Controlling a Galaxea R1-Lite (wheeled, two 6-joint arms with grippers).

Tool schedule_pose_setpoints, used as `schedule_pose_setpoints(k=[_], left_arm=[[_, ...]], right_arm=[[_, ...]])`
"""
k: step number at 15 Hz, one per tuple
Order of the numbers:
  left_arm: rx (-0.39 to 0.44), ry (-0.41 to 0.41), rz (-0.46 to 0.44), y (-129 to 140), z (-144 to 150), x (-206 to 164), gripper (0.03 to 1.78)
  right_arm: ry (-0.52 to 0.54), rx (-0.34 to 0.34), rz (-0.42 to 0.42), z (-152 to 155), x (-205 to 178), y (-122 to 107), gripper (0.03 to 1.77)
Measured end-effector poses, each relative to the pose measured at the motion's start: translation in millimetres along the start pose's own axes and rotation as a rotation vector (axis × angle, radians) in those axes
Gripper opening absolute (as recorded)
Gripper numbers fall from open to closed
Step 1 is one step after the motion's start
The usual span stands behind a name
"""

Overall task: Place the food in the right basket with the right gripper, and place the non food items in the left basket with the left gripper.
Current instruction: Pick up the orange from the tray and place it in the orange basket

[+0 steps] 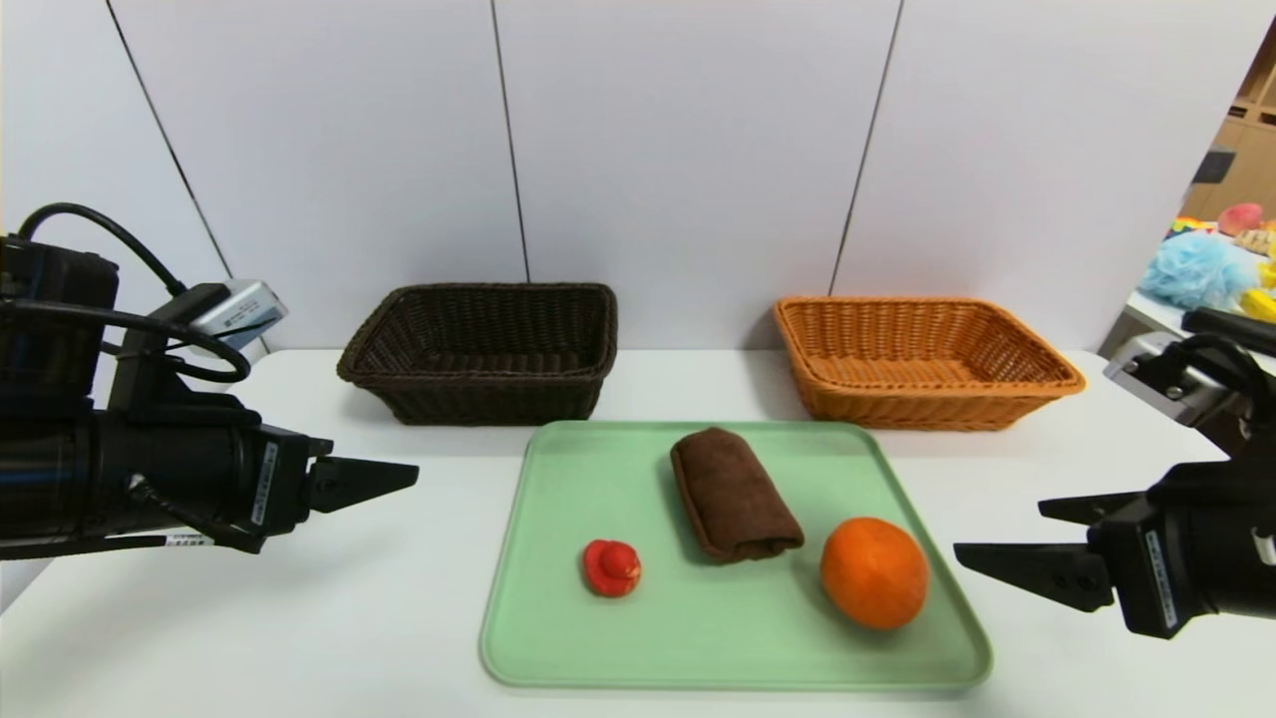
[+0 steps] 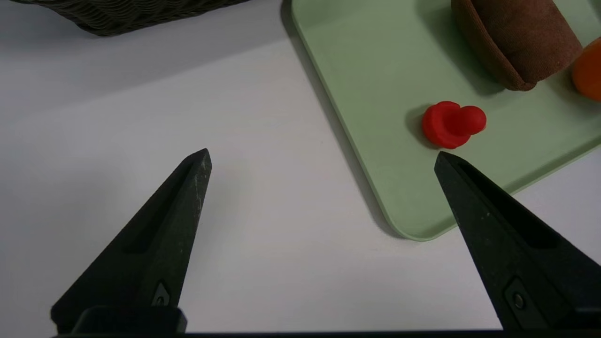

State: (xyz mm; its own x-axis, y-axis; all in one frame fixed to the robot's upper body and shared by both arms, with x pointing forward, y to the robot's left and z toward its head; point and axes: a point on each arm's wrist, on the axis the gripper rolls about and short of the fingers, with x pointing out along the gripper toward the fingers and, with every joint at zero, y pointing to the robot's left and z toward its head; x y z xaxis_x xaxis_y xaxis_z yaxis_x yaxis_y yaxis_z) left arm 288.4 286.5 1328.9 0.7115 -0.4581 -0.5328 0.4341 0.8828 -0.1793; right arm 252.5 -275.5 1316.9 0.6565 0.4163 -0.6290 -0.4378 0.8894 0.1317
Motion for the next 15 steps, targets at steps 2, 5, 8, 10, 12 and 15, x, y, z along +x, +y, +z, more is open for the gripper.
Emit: schedule_pose_setpoints(k=[2,5,8,10,12,15], left_arm=[[-0.001,0.016,-0.003,0,-1,5,1.69],[-0.008,0.041,-0.004,2,-2,13,1.69],[-0.015,0.069,-0.011,2,-3,21,1.69],[-0.019,0.081,-0.015,2,-4,25,1.69],[-0.019,0.088,-0.018,1,-5,27,1.69],[-0.019,0.089,-0.018,1,-5,27,1.69]], right_arm=[[0.029,-0.001,0.008,10,12,1,1.7],[0.096,0.02,-0.001,20,28,2,1.7],[0.152,0.028,-0.001,29,41,6,1.7],[0.172,0.011,-0.015,33,51,10,1.7],[0.203,-0.01,-0.024,33,62,14,1.7],[0.258,-0.035,-0.014,28,78,21,1.7]])
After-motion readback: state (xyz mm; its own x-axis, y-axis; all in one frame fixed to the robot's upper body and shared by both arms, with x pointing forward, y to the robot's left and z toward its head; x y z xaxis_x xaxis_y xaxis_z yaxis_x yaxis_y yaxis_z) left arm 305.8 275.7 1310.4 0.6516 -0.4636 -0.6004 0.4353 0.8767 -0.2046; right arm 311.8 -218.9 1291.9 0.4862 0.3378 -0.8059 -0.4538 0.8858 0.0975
